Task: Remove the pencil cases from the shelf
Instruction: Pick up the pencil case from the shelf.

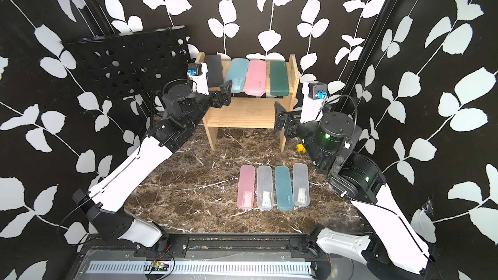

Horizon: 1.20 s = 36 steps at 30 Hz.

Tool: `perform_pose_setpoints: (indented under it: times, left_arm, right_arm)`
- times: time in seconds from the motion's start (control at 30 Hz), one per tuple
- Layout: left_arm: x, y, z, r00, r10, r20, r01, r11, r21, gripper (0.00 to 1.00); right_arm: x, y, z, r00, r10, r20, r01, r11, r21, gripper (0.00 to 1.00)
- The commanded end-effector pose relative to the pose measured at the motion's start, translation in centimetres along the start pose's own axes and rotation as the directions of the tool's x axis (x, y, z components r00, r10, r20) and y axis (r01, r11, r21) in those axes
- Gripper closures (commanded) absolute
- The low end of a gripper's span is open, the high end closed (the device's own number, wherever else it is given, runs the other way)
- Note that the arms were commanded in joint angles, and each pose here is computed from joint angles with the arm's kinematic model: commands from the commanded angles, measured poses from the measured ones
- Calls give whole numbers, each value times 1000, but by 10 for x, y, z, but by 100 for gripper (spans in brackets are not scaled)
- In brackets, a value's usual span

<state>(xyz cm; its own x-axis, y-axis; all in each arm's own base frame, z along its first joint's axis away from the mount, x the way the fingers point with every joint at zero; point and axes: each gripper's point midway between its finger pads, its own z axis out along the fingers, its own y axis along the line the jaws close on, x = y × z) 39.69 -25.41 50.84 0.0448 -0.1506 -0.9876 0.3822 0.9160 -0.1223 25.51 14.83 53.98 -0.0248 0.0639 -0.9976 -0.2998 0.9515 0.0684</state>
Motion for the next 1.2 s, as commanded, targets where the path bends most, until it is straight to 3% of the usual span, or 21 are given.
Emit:
perform_pose_setpoints:
  times: [0.0, 0.67, 0.93, 1.17]
  left_arm:
    - [-28, 9, -2, 997, 12, 76, -7, 998, -68, 1]
    - [-3, 33, 25, 991, 109, -77, -125, 960, -250, 1]
    - [12, 62, 24, 988, 47, -144, -92, 941, -325, 3]
    - [19, 69, 23, 985, 29, -170, -83, 943, -323, 12]
  right_arm:
    - [6, 1, 7, 1000, 3, -13, -3, 1000, -11, 0]
    - [29, -13, 23, 989, 97, -110, -102, 994, -42, 1]
    - [31, -17, 20, 987, 109, -116, -114, 993, -36, 0]
    - [28, -18, 19, 987, 120, -108, -124, 992, -33, 1]
